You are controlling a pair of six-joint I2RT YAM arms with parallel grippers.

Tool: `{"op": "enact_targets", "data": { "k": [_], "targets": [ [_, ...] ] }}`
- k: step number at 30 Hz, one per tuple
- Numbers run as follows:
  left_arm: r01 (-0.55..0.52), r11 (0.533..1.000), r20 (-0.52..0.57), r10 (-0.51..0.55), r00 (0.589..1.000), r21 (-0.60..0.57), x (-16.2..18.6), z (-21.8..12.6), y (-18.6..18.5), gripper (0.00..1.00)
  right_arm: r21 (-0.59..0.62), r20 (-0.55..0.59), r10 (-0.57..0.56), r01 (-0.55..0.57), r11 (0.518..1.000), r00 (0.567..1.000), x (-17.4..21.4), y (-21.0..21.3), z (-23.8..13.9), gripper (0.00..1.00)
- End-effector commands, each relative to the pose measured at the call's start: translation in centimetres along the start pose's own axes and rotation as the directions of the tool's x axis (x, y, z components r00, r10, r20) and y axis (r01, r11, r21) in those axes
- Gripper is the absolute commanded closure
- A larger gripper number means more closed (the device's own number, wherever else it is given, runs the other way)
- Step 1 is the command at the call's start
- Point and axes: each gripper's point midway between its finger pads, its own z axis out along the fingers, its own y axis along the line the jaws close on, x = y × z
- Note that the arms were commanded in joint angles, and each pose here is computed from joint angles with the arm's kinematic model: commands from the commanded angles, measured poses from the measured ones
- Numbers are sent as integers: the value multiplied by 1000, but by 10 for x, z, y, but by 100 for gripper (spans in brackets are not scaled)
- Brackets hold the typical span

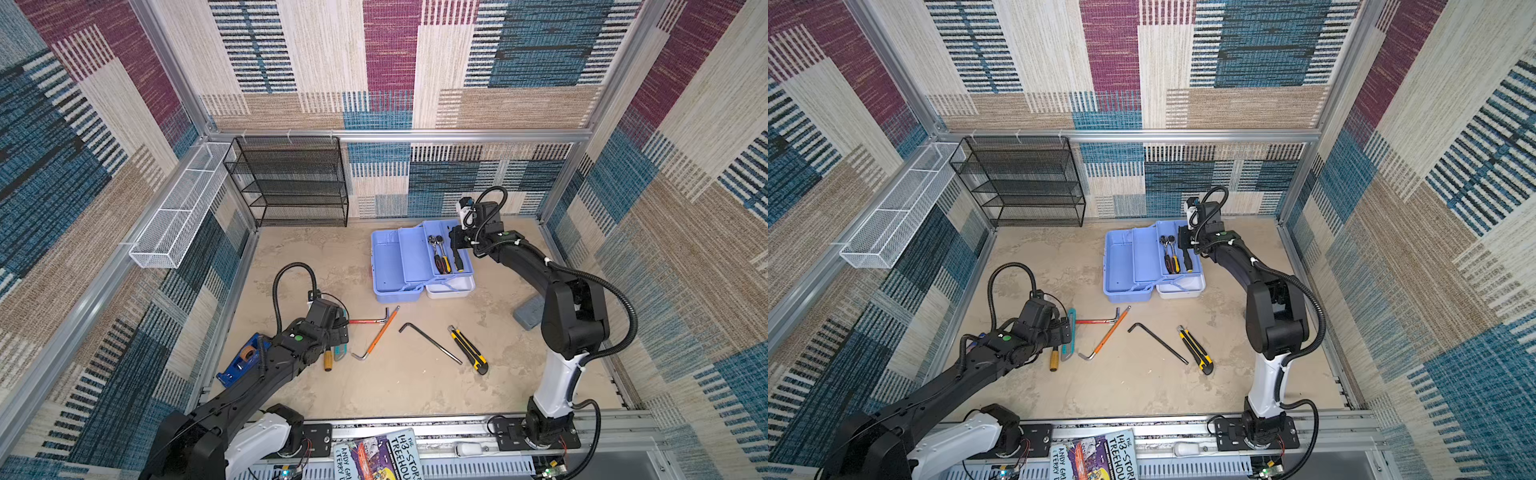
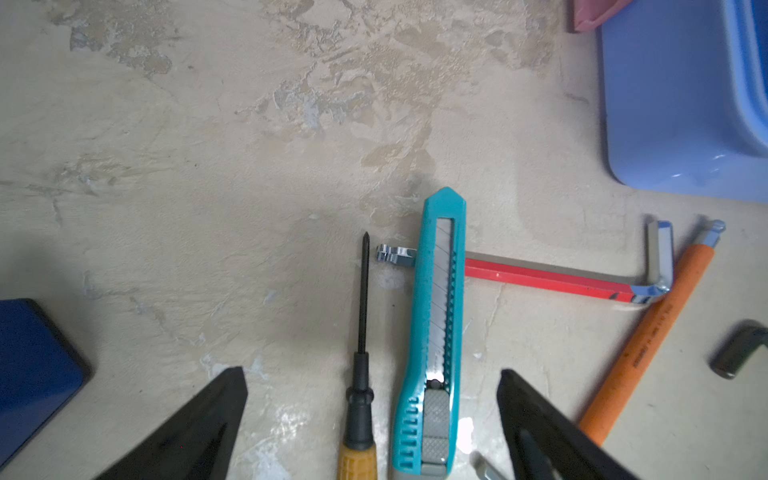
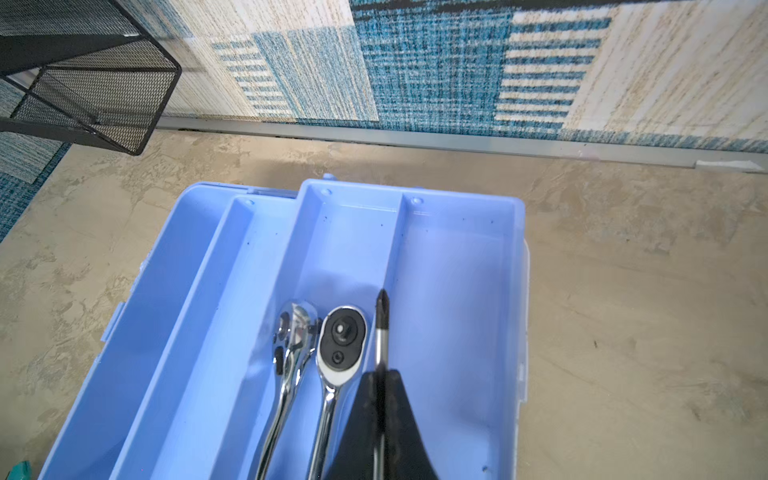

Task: Pack the tool kit
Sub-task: 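Lower the screwdriver into the tray and release with right while left grasps wooden-handled screwdriver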

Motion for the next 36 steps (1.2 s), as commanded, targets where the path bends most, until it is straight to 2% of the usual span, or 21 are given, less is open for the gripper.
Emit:
{"op": "enact_targets", "data": {
  "k": [1, 3, 5, 10, 12, 16, 26, 30, 36],
  "targets": [
    [9, 1000, 21, -9, 1000, 16, -4, 3, -4, 5, 3, 13, 19, -19, 1000, 1000, -2, -1, 1, 85],
    [8, 1000, 10, -8, 1000, 15, -2, 8, -5, 9, -9, 16, 23, -23, 1000, 1000, -4, 1, 0, 77],
    [3, 1000, -5, -3, 1000, 11, -1, 12, -6, 14, -24, 22, 24, -23, 999, 999, -7, 5, -3, 73],
    [13, 1000, -26, -13, 1000, -9, 0, 17, -3, 30, -27, 50, 18, -17, 999, 999, -17, 8, -14, 57],
    [19, 999, -36, -20, 999, -27, 3, 19, 1, 34, -30, 61, 13, -11, 999, 998, -18, 10, -21, 50],
    [35, 998, -66, -38, 997, -46, 10, 25, 8, 41, -23, 93, 0, 2, 1000, 996, -18, 11, -35, 41],
    [65, 997, -133, -68, 989, -28, 16, 45, 8, 58, -4, 194, -18, 19, 1000, 981, -15, 12, -71, 30],
    [66, 997, -156, -71, 985, -36, 18, 50, 10, 70, -8, 199, -23, 25, 1000, 980, -9, 14, -78, 28],
    [53, 998, -183, -60, 981, -40, 22, 58, 8, 77, -5, 189, -28, 29, 1000, 982, 1, 12, -77, 28]
  ]
}}
